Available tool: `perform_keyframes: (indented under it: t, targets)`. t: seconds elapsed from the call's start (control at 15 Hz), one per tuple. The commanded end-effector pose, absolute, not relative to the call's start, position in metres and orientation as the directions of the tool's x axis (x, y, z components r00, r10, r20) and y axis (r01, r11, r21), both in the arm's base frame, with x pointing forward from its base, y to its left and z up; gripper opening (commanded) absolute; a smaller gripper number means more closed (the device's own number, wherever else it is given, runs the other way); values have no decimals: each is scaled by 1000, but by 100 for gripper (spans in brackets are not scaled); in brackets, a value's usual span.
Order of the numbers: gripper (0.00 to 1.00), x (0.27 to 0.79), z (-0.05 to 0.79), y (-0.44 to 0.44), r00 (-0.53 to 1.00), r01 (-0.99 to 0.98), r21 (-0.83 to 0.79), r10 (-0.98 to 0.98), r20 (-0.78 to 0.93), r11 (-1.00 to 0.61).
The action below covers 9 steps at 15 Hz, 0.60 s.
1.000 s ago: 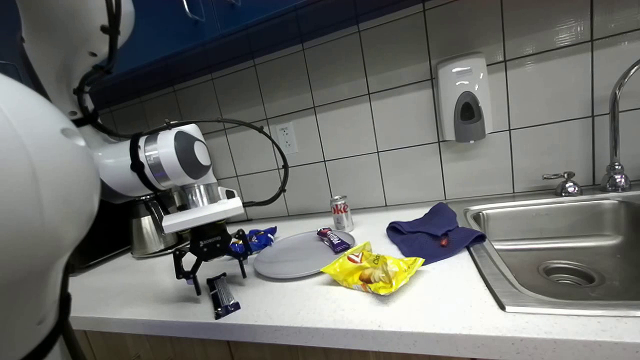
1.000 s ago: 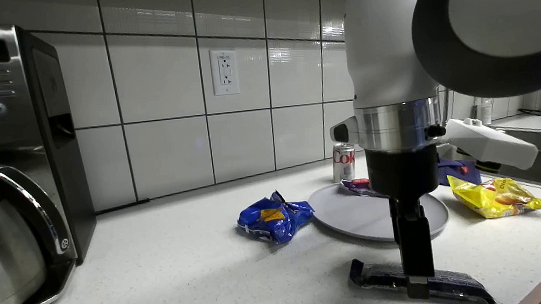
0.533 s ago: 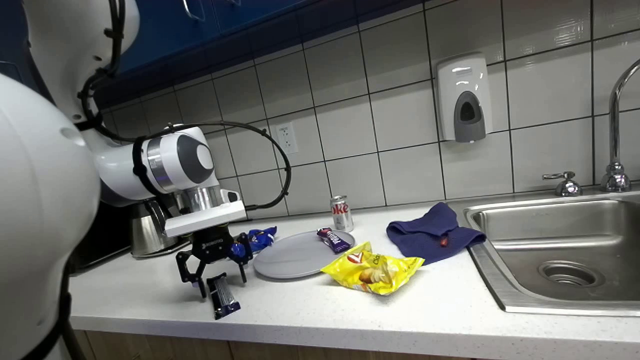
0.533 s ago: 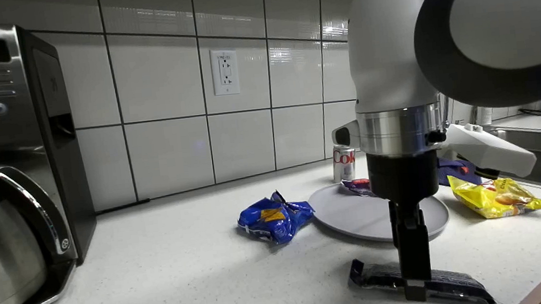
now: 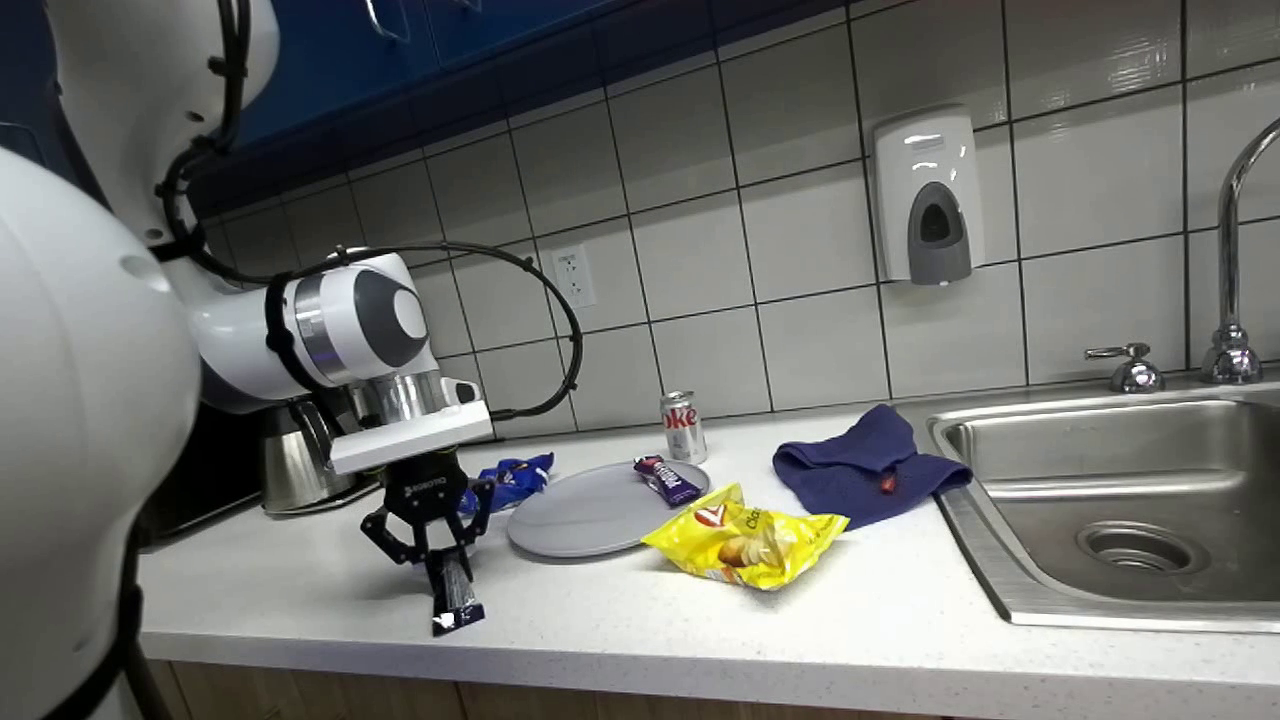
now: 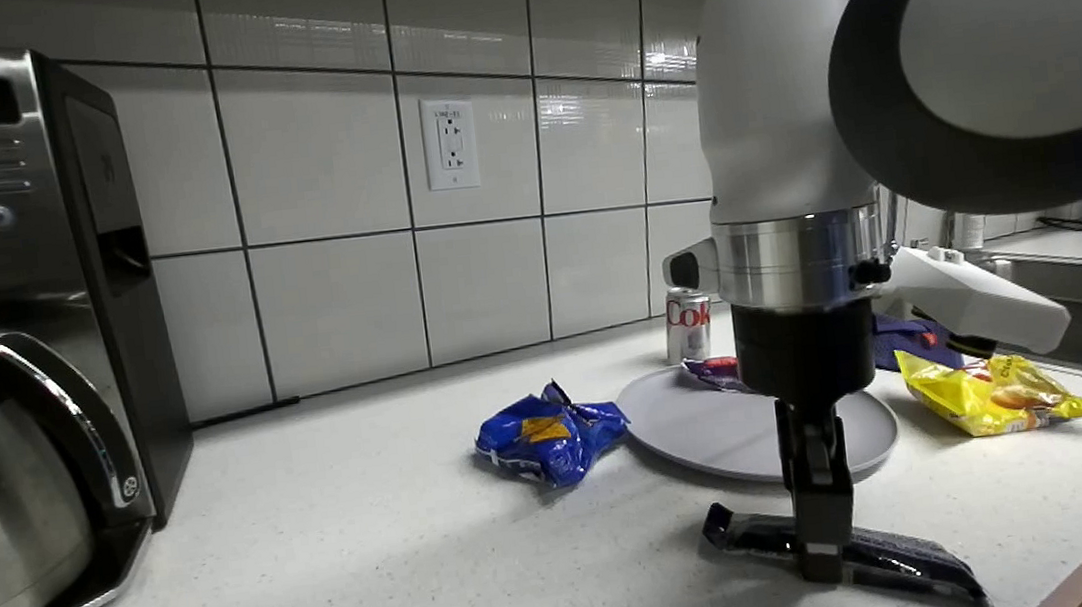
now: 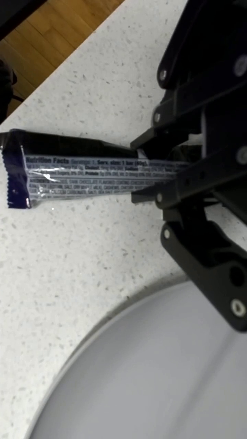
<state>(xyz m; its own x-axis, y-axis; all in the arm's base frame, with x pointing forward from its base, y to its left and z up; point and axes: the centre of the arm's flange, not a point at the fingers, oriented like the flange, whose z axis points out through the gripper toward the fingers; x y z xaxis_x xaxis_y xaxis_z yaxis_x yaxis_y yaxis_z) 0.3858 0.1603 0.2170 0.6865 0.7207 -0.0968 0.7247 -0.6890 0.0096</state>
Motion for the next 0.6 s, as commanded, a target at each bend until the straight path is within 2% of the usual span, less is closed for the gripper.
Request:
perform_keyframes:
  t: [0.0, 0.53]
  targets:
    - [8, 382, 223, 159, 689, 722, 11, 718, -95, -691]
    - [8, 393, 253, 159, 667, 743, 41, 734, -128, -668]
